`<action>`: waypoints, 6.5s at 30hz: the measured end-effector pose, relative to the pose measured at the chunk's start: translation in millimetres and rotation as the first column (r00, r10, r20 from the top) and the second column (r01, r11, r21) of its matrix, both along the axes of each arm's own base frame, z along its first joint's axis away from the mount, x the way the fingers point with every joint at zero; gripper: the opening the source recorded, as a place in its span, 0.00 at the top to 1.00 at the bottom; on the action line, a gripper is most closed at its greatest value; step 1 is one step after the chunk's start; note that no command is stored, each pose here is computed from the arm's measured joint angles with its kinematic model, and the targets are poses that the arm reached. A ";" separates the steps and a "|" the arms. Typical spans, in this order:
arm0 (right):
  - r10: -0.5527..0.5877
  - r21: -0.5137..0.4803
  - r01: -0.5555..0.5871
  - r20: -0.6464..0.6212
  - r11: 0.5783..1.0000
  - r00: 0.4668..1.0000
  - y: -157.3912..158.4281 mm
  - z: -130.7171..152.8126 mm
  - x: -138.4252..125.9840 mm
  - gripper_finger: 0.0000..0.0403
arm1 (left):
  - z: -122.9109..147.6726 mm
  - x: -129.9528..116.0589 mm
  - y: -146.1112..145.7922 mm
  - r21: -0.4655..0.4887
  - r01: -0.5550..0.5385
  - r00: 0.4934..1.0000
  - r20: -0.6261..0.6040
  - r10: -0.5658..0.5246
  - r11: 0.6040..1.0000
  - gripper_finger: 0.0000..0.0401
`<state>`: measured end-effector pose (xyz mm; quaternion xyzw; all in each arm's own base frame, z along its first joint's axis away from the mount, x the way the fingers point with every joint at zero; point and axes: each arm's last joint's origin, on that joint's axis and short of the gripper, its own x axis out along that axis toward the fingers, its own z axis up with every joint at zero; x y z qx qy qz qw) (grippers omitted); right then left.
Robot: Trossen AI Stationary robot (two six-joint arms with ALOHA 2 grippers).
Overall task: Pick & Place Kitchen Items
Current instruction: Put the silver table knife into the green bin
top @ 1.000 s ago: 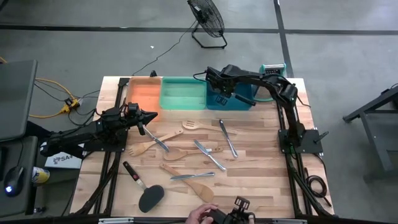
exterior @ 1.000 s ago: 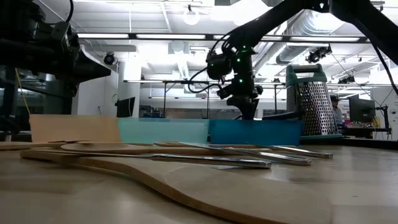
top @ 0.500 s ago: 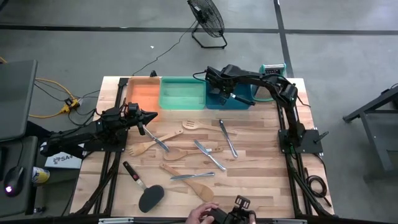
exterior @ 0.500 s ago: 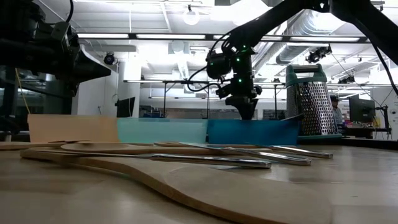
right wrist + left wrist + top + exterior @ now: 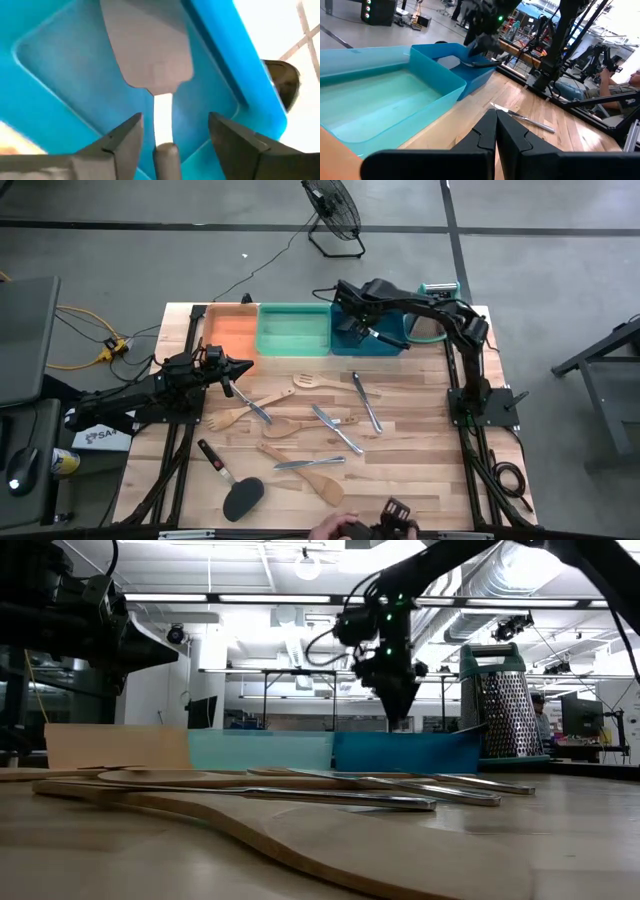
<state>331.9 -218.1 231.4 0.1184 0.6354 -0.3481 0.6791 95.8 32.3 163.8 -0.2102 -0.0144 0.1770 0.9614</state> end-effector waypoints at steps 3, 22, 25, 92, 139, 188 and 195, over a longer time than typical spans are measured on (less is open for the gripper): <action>-0.021 0.050 0.017 0.072 0.999 0.997 11.4 17.8 -3.8 0.39 | 0.0 0.0 0.0 0.000 0.000 1.000 0.000 0.000 1.000 0.99; 0.065 0.147 -0.093 0.182 0.985 0.981 126.4 63.7 -21.5 0.38 | 0.0 0.0 0.0 0.000 0.000 1.000 0.000 0.000 1.000 0.99; -0.009 0.191 -0.024 0.173 0.981 0.985 145.2 57.0 -32.3 0.38 | 0.0 0.0 0.0 0.000 0.000 1.000 0.000 0.000 1.000 0.99; -0.499 0.303 0.434 0.185 0.848 0.847 209.4 -95.5 -7.0 0.38 | 0.0 0.0 -0.1 0.000 0.004 1.000 0.000 -0.004 1.000 0.99; -0.438 0.391 0.342 0.186 0.854 0.879 203.1 -84.5 -9.3 0.92 | 0.0 0.0 -0.1 0.000 0.004 1.000 0.000 -0.004 1.000 0.99; -0.065 0.085 -0.034 0.919 0.996 0.390 194.5 72.5 -18.5 0.92 | 0.6 0.0 0.0 -0.094 -0.004 0.999 0.041 0.008 0.996 0.99; 0.001 0.015 -0.057 0.963 0.998 0.268 192.0 85.5 -13.3 0.92 | 9.1 -0.1 0.4 -0.143 -0.003 0.988 0.152 0.025 0.990 0.99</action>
